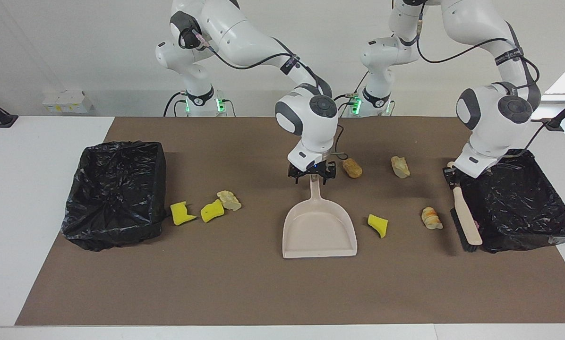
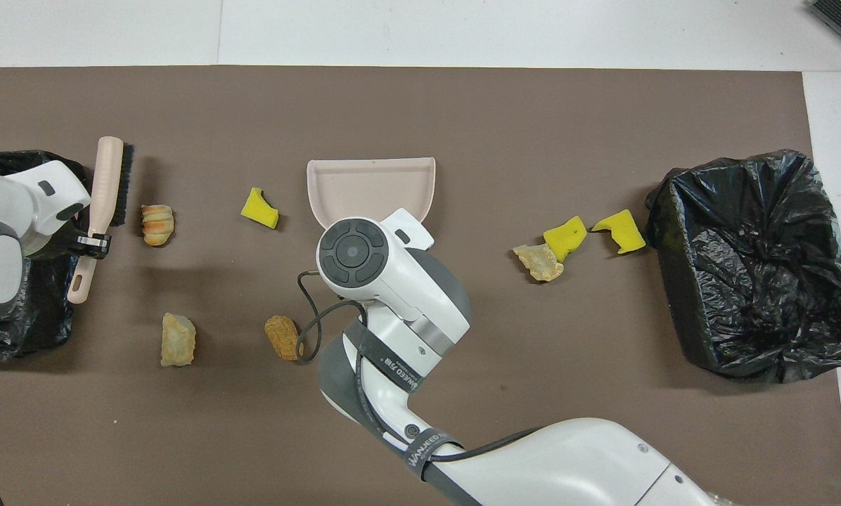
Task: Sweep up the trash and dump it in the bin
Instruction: 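Sweep bread pieces with the left brush toward the dustpan held by the right gripper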
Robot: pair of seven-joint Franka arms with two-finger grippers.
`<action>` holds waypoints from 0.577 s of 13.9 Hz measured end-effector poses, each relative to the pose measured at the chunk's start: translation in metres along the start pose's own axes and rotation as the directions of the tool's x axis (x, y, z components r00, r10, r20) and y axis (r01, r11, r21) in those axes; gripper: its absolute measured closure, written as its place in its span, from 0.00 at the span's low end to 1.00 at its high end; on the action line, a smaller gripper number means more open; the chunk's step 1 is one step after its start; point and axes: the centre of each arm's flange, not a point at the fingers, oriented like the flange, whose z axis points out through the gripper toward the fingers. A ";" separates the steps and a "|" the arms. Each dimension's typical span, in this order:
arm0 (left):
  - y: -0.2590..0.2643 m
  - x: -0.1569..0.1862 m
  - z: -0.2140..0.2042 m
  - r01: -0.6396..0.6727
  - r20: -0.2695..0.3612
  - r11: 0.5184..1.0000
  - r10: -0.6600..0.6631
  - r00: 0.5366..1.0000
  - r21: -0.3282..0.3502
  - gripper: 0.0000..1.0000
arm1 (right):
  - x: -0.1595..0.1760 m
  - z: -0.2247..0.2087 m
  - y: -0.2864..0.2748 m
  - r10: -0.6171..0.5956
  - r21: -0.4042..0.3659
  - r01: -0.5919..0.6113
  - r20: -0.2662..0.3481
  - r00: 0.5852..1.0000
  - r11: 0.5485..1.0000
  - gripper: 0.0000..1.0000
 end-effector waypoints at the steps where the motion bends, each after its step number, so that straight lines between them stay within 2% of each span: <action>1: 0.009 0.002 0.005 -0.016 0.010 1.000 0.016 1.000 -0.003 0.74 | 0.001 -0.002 0.000 -0.012 -0.015 0.012 -0.017 1.000 1.000 0.15; 3: 0.041 0.001 0.010 -0.065 0.038 0.998 0.065 0.997 -0.006 0.74 | 0.002 -0.002 0.000 -0.024 -0.028 0.023 -0.031 0.999 0.999 0.41; 5: 0.097 -0.005 0.008 -0.085 0.069 0.996 0.085 0.994 -0.001 0.74 | 0.003 -0.005 0.001 -0.022 -0.026 0.021 -0.035 0.999 0.999 0.65; 8: 0.165 -0.025 -0.001 -0.119 0.099 0.993 0.117 0.988 0.016 0.74 | 0.013 -0.024 0.015 -0.010 -0.022 0.009 -0.050 0.999 1.000 0.67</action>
